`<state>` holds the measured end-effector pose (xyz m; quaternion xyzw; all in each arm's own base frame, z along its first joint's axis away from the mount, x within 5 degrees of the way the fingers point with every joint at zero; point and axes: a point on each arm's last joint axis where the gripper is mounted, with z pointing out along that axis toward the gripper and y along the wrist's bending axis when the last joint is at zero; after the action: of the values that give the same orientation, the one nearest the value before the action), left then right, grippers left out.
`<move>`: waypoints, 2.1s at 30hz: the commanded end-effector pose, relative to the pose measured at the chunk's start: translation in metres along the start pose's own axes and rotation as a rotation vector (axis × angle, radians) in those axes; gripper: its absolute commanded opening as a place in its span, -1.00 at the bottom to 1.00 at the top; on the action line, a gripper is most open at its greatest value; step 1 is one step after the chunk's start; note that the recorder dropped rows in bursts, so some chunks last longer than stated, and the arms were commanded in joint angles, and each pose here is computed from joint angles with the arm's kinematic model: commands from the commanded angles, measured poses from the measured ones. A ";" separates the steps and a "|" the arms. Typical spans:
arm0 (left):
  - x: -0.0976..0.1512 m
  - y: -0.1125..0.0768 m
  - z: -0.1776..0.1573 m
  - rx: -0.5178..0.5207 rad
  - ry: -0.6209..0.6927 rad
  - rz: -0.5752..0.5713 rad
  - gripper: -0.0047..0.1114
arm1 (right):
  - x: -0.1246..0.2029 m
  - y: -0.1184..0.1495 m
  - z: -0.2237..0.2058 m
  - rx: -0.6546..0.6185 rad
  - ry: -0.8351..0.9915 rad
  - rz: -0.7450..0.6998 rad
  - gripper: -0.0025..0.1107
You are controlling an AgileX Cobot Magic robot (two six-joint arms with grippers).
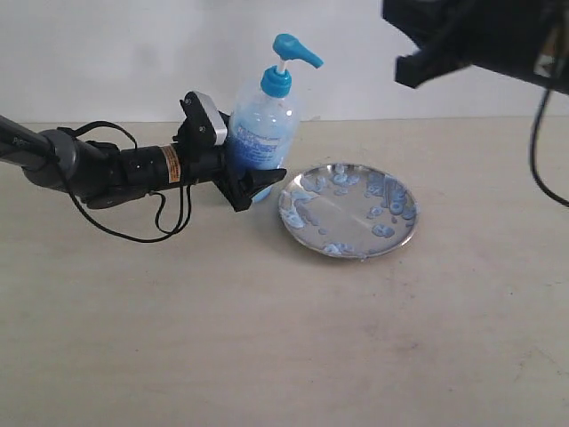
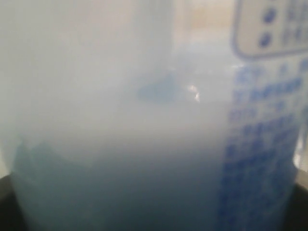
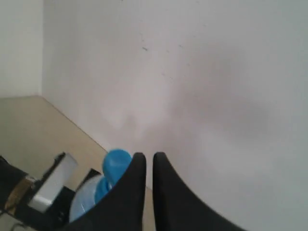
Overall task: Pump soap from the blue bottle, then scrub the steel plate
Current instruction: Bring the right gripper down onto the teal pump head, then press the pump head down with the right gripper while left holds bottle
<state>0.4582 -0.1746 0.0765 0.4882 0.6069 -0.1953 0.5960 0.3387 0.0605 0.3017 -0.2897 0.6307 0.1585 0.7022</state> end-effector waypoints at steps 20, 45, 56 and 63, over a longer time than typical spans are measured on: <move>0.006 0.001 0.000 -0.012 0.081 0.015 -0.85 | 0.029 0.006 0.108 -0.043 0.143 0.035 -0.92; 0.006 0.001 0.000 -0.012 0.081 0.015 -0.85 | -0.020 0.008 0.099 0.054 0.028 -0.110 -0.92; 0.006 0.001 0.000 -0.012 0.081 0.015 -0.85 | -0.013 0.043 0.102 0.060 0.332 -0.137 -0.96; 0.006 0.001 0.000 -0.012 0.081 0.015 -0.85 | -0.010 0.041 0.102 0.103 0.372 -0.121 -0.96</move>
<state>0.4596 -0.1733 0.0759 0.4851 0.6155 -0.1872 0.5922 0.3932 0.1568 0.3070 -0.3239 0.7317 0.0298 0.5989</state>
